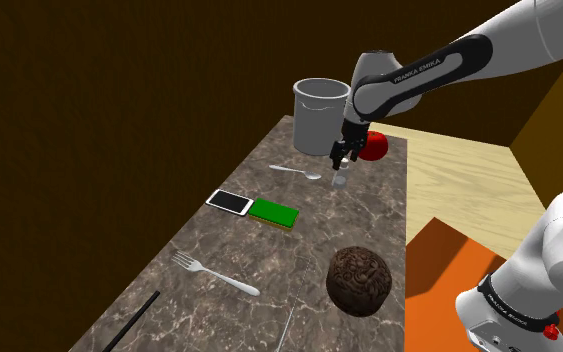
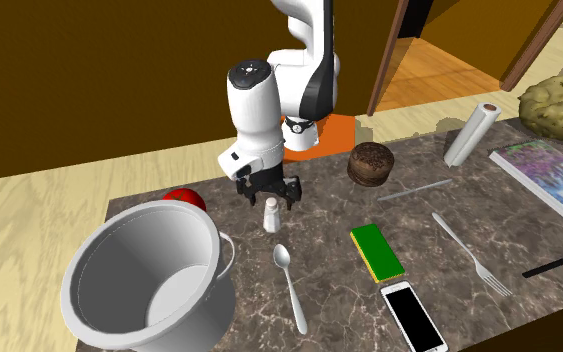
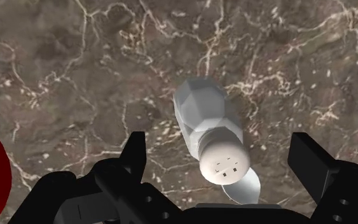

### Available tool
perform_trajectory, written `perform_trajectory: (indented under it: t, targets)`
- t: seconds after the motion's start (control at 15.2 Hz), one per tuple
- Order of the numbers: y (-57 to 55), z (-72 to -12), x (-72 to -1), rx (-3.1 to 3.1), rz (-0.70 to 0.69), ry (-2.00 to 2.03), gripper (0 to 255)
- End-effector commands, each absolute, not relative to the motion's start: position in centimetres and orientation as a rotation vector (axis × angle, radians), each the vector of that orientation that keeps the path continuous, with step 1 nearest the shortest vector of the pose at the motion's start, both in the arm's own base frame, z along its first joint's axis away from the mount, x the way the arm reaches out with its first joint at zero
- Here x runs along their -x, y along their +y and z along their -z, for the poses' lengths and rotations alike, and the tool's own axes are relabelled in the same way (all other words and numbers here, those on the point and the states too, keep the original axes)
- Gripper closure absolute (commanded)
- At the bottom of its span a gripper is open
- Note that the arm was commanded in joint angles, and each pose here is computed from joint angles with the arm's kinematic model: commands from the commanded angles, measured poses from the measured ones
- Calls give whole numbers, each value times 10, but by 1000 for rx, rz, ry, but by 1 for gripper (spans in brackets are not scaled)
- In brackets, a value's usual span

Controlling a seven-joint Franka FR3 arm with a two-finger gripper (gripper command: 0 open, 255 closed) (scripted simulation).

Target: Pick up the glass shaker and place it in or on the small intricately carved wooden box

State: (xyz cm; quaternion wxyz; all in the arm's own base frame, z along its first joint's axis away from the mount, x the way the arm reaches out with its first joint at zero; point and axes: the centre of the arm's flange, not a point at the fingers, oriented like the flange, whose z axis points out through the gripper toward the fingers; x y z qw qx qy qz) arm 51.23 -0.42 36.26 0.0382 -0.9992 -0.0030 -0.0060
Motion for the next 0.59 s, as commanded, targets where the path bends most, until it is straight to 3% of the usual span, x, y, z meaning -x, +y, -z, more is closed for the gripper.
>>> perform_trajectory:
  t: [0.0, 0.2, 0.26, 0.53]
  targets:
    - [-4, -362, -512, 3065, 19, -9, 0]
    - [-4, -363, -512, 3065, 18, -9, 0]
    - [-4, -363, -512, 3065, 18, -9, 255]
    - [-4, -362, -512, 3065, 18, -9, 255]
